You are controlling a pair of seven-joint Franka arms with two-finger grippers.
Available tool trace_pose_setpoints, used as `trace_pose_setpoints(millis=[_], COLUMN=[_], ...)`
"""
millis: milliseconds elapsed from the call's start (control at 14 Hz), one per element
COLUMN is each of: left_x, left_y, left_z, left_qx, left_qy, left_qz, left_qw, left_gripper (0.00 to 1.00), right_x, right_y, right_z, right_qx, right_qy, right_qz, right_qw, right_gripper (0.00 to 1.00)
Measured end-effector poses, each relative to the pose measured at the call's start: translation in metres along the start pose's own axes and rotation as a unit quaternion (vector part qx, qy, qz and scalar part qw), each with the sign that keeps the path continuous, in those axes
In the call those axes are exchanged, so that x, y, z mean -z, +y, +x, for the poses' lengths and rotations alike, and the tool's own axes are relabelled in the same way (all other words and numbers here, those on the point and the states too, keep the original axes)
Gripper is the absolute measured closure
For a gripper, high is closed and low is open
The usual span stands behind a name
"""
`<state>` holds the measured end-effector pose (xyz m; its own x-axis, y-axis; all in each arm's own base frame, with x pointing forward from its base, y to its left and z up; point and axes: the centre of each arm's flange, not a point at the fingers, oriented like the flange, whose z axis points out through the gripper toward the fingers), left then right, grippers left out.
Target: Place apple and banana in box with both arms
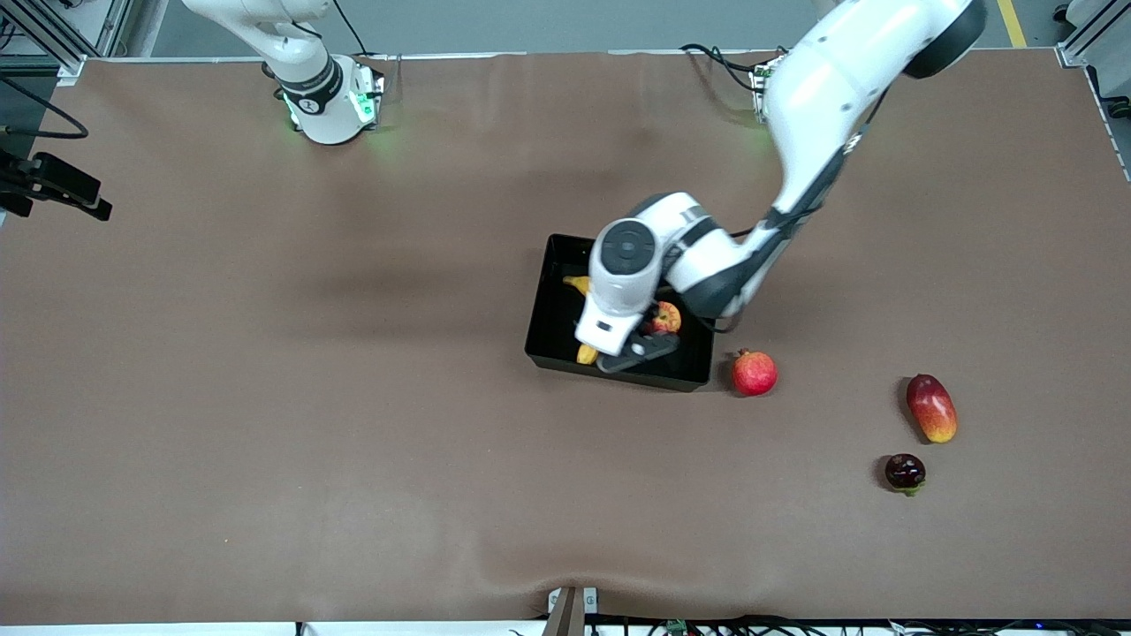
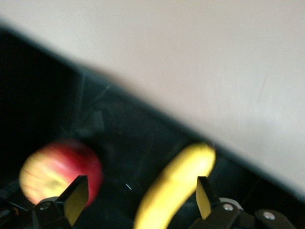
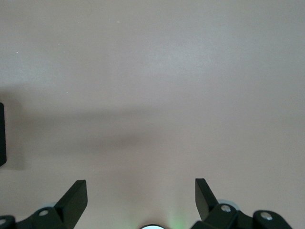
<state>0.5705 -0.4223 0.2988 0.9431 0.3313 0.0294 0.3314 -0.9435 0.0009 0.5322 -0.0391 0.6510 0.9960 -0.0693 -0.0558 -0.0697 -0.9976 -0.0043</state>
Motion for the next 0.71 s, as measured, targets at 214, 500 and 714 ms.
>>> trace_pose_setpoints(millis=[214, 500, 714], left_x=[0.107, 0.201, 0.246], left_y=[-0.071, -0.164, -0.211], left_z=[0.08, 0.121, 0.128], left_qx=[0.007, -0.011, -0.038], left_qy=[0.052, 0.079, 0.078], left_qz=[0.01, 0.059, 0.081], left_qw=[0.999, 0.995, 0.993], left_gripper=[0.0, 0.0, 0.0], right_x=[0.005, 0.008, 0.007], right_y=[-0.004, -0.004, -0.003], right_z=[0.0, 0.0, -0.001], right_qx=[0.004, 0.003, 0.003], right_qy=[0.006, 0.008, 0.007], right_qz=[0.0, 0.0, 0.0], right_qw=[1.0, 1.0, 1.0], right_gripper=[0.0, 0.0, 0.0])
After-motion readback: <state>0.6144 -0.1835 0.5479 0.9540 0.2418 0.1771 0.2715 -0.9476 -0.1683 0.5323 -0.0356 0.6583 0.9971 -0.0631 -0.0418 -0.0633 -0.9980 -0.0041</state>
